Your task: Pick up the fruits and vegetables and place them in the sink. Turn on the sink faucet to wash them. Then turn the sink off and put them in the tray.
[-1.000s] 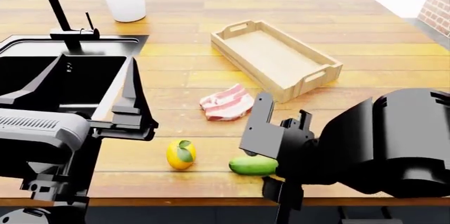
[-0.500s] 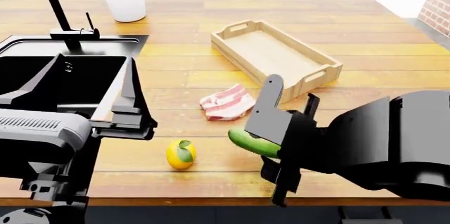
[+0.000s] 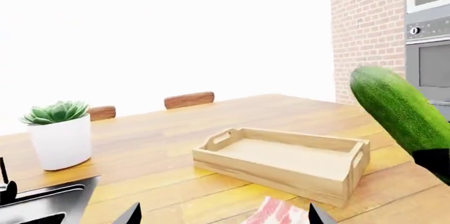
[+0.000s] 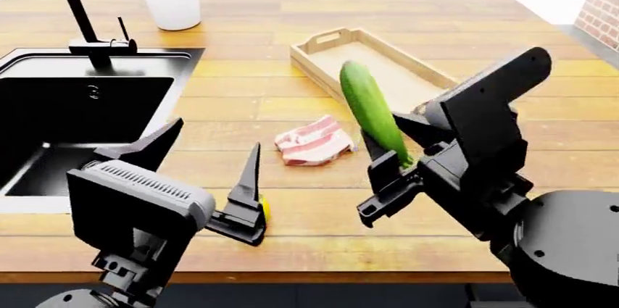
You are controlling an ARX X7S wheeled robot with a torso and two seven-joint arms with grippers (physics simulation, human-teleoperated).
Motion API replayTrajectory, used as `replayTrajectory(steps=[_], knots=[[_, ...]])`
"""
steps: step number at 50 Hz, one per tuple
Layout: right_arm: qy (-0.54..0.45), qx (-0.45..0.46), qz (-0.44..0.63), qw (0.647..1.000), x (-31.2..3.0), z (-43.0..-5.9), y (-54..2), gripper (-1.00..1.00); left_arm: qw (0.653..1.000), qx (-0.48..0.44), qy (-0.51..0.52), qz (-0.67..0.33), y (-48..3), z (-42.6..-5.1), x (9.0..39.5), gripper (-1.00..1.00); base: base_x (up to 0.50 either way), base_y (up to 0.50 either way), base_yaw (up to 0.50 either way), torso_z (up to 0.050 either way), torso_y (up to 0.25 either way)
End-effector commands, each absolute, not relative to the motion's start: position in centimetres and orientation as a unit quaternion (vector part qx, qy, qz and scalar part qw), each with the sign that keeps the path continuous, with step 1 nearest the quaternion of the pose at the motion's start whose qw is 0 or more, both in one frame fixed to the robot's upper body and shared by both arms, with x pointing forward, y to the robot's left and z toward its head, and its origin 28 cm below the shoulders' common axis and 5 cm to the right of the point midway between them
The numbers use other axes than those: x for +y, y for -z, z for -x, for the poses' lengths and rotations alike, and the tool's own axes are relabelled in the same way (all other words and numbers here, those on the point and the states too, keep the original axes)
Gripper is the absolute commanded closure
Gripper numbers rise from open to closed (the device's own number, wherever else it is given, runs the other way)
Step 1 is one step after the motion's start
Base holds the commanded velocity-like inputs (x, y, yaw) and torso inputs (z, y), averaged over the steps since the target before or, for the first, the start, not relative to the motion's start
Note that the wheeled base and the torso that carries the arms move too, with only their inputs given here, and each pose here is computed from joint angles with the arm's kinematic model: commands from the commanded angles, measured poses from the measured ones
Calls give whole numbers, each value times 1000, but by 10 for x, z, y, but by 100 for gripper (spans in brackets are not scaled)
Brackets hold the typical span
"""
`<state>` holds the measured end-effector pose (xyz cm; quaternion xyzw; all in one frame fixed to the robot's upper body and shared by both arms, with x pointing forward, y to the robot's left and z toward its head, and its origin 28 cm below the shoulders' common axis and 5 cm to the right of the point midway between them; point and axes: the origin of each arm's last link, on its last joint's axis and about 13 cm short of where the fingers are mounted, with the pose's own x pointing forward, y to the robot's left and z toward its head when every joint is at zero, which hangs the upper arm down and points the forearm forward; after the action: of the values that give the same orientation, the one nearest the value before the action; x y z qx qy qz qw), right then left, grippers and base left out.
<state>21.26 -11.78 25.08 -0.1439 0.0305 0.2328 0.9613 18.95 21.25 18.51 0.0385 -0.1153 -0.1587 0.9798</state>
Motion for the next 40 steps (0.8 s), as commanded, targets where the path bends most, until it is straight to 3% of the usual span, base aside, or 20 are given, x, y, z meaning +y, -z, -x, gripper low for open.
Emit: replayTrajectory(steps=[1, 11, 40], knots=[[-143, -52, 25, 988, -123, -176, -229, 100, 978, -44, 193, -67, -167, -194, 206, -100, 0, 0, 0, 0, 0], [-122, -99, -19, 987, -128, -152, -205, 100, 980, 24, 191, -58, -150, -203, 206, -100, 0, 0, 0, 0, 0], [-148, -89, -25, 985, -126, -147, -192, 100, 979, 76, 171, -76, -126, -219, 208, -100, 0, 0, 0, 0, 0]])
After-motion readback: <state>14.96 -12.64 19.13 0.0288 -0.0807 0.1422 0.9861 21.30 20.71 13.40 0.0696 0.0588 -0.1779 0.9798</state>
